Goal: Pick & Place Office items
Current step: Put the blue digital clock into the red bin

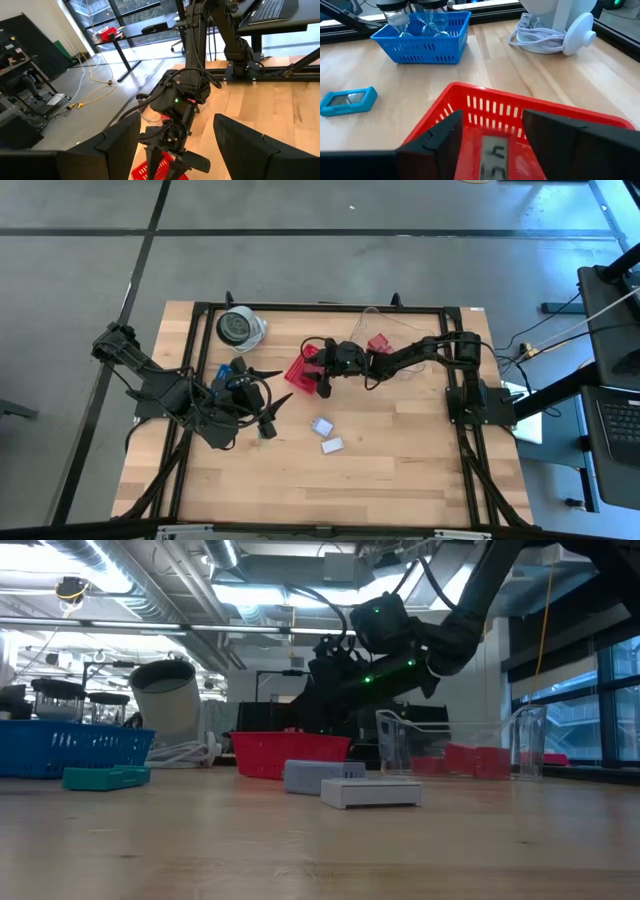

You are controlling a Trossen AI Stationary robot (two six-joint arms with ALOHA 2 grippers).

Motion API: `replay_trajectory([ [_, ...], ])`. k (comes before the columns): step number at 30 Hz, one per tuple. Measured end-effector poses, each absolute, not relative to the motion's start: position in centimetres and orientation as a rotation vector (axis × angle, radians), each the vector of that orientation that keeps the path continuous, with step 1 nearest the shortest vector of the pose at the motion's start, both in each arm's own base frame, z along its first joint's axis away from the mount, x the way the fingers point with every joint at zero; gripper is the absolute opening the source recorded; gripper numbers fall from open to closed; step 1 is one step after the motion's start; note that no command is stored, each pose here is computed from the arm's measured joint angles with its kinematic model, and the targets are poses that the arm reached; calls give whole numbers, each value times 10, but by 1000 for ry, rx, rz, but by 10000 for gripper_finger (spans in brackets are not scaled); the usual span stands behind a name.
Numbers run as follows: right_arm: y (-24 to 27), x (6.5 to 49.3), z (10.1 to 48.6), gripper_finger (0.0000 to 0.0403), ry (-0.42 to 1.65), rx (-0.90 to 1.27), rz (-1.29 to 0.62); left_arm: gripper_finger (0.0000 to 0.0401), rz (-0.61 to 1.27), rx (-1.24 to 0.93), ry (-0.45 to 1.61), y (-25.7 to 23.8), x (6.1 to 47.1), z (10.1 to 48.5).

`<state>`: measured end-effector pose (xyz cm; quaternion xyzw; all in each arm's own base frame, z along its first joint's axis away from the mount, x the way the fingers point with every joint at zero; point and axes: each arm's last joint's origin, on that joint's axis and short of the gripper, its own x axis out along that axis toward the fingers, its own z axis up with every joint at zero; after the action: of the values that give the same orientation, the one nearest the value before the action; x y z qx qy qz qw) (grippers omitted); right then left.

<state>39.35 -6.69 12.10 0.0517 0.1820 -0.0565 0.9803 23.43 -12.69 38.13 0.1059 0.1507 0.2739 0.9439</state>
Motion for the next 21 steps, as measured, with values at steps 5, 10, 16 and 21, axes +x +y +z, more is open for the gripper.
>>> replay_trajectory([
  [5,-67,393,121,245,369,105,-112,249,557,215,307,-127,234,381],
  [10,-67,392,128,275,364,150,-122,249,543,174,315,-127,234,379],
  [16,-65,377,179,296,362,176,-128,249,466,-51,455,-120,231,364],
  [21,-60,348,229,294,392,166,-127,249,522,-315,670,-107,229,343],
])
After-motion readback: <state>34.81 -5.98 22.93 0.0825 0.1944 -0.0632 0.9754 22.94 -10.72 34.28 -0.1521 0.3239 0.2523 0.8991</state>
